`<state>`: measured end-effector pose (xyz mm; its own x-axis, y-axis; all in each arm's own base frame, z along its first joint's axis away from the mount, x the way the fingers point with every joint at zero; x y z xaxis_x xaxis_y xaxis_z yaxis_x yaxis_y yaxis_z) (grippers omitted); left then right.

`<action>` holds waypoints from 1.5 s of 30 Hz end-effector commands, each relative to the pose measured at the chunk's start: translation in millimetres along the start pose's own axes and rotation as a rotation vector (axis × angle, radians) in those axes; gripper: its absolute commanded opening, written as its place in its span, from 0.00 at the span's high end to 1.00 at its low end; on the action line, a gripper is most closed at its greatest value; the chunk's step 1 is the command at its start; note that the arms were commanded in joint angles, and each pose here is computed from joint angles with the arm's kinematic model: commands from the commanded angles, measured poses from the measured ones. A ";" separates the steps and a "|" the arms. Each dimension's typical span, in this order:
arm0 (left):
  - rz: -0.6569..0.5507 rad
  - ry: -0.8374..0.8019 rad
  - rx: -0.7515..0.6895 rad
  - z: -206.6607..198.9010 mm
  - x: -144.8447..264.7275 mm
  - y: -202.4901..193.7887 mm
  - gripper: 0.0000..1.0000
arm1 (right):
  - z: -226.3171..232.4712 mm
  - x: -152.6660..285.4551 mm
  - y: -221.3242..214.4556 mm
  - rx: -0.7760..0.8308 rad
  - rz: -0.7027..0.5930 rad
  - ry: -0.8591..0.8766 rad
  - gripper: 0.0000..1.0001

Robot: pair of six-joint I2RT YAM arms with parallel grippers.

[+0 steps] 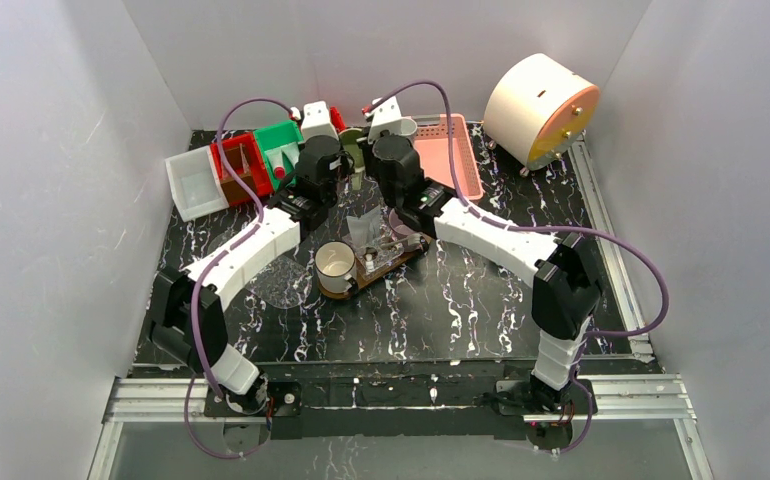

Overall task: Prepare toiletry sets of a toothbrush and toothpaste on the tray
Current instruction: Place the cup on the tray.

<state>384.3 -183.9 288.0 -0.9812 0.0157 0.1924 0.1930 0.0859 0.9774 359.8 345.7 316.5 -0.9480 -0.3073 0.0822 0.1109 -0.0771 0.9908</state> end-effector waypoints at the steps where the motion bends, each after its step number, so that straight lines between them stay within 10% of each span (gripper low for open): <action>1: -0.042 0.048 -0.045 14.8 19.9 23.2 1.00 | 5.6 17.2 53.7 -0.168 -0.151 0.090 0.75; 11: 0.041 0.140 -0.236 57.3 43.3 38.8 1.00 | 1.2 43.3 60.8 -0.230 -0.148 0.168 0.39; 26: 0.326 0.109 -0.499 138.5 69.8 25.8 1.00 | -43.2 96.9 45.5 -0.165 -0.177 0.128 0.28; 45: 0.548 0.083 -0.460 238.4 50.2 -37.6 1.00 | -82.6 188.9 -24.7 -0.335 -0.051 0.286 0.12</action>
<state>324.7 37.7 244.5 -0.7166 -0.1772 0.6746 0.6885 -0.3350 0.6433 213.7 217.9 292.3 -0.8573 -0.5147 -0.0007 0.1984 -0.3317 0.9223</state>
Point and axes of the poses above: each gripper's point midway between its finger pads, its own x axis back along the fingers, its own z axis along the line the jaws close on, y = z × x, the point moved 7 cm from there along x, back along the fingers, and after that the axes turned 8 degrees about -x, right-handed, at the moved point
